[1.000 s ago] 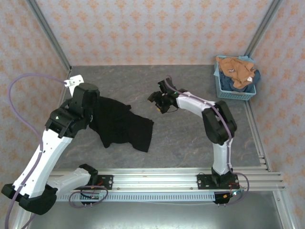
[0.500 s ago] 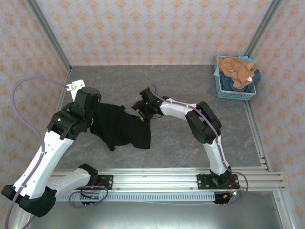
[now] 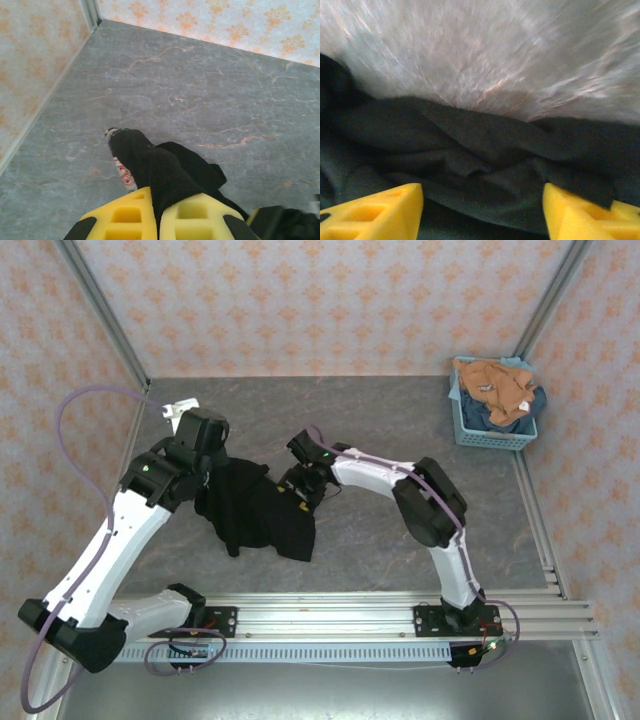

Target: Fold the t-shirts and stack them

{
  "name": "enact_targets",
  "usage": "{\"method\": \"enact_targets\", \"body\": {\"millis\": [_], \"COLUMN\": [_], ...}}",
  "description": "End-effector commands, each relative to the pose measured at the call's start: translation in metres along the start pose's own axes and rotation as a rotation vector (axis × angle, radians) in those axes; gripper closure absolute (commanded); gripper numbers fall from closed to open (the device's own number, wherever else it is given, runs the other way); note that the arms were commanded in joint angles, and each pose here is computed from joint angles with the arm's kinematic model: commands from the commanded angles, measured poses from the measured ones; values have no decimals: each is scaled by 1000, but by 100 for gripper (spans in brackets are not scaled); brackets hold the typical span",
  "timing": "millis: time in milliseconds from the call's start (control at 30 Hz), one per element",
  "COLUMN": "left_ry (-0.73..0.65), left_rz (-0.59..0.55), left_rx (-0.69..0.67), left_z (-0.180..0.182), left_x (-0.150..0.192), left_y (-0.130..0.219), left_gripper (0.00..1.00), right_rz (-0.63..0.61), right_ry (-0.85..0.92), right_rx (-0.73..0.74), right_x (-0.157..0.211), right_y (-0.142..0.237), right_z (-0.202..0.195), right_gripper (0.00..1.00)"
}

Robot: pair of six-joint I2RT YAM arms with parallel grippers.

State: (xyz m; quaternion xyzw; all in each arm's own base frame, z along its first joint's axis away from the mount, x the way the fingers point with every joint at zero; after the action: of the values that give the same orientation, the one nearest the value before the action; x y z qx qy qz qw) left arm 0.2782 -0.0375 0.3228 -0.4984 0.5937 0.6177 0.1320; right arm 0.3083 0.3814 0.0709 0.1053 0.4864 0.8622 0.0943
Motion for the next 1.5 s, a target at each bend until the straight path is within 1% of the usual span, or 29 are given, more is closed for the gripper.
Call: {"method": "enact_targets", "body": {"millis": [0,100,133,200,267,367,400,467,600,667,733,767,833,867,933,967,1000,1033,1100,1133,1200,1300,1400,1467], "left_ry": [57,58,61,68,84,110,154,193,275,305,324,332,338,334,331,330,321,306,274,253,201,132,51,24], "left_rz": [-13,10,19,39,63,89,99,98,76,56,31,23,32,45,84,113,137,157,210,237,295,383,404,394], "left_rx": [69,105,124,166,216,321,357,441,590,643,661,656,614,580,507,469,429,389,312,280,208,125,31,-27], "left_z": [-19,-36,-44,-61,-82,-119,-133,-158,-199,-209,-211,-209,-202,-197,-185,-179,-171,-165,-151,-145,-133,-118,-101,-89], "left_x": [-15,-19,-21,-26,-35,-54,-62,-82,-123,-141,-153,-156,-154,-149,-134,-124,-114,-104,-83,-72,-51,-22,-9,-8], "left_y": [0,-6,-7,-11,-13,-12,-11,-4,16,28,36,38,32,25,6,-8,-22,-36,-68,-81,-111,-143,-159,-164], "left_gripper": [100,100,100,100,100,100,100,100,100,100,100,100,100,100,100,100,100,100,100,100,100,100,100,100], "right_rz": [59,13,-27,-126,-236,-408,-465,-565,-774,-867,-896,-883,-832,-803,-713,-644,-557,-485,-379,-357,-363,-413,-447,-474], "right_ry": [15,-44,-65,-92,-115,-117,-104,-90,-57,-25,8,18,51,75,109,121,121,116,118,108,77,43,7,-36], "right_rx": [6,5,4,-13,-13,-27,-29,-24,-10,-11,-34,-45,-64,-73,-96,-123,-129,-124,-78,-49,-12,13,67,95], "right_x": [7,-8,-19,-43,-71,-103,-109,-118,-112,-98,-82,-73,-58,-49,-34,-27,-18,-11,1,2,0,-15,-35,-50], "right_y": [-12,-6,4,34,76,154,182,235,335,372,393,395,388,378,347,323,295,273,237,228,221,222,218,209], "right_z": [5,-4,-9,-16,-28,-41,-44,-52,-68,-69,-67,-66,-63,-60,-55,-50,-50,-51,-58,-65,-79,-93,-107,-117], "right_gripper": [61,95,100,100,100,100,100,100,100,100,100,100,100,100,100,89,71,57,36,33,29,27,32,33]}}
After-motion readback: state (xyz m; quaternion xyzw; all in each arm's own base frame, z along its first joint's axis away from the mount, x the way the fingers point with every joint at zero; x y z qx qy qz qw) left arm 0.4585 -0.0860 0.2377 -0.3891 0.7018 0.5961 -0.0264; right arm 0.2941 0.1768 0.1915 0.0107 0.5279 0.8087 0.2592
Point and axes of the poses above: each hand's point on the last joint's axis, 136 mm out from that joint toward the fingers, its own y axis back along the fingers, its own z axis along the line the jaws close on, x = y × z, the point moved 3 cm from there along y, back along the fingers, and after that the axes turned 11 degrees about y, right-handed, at the moved point
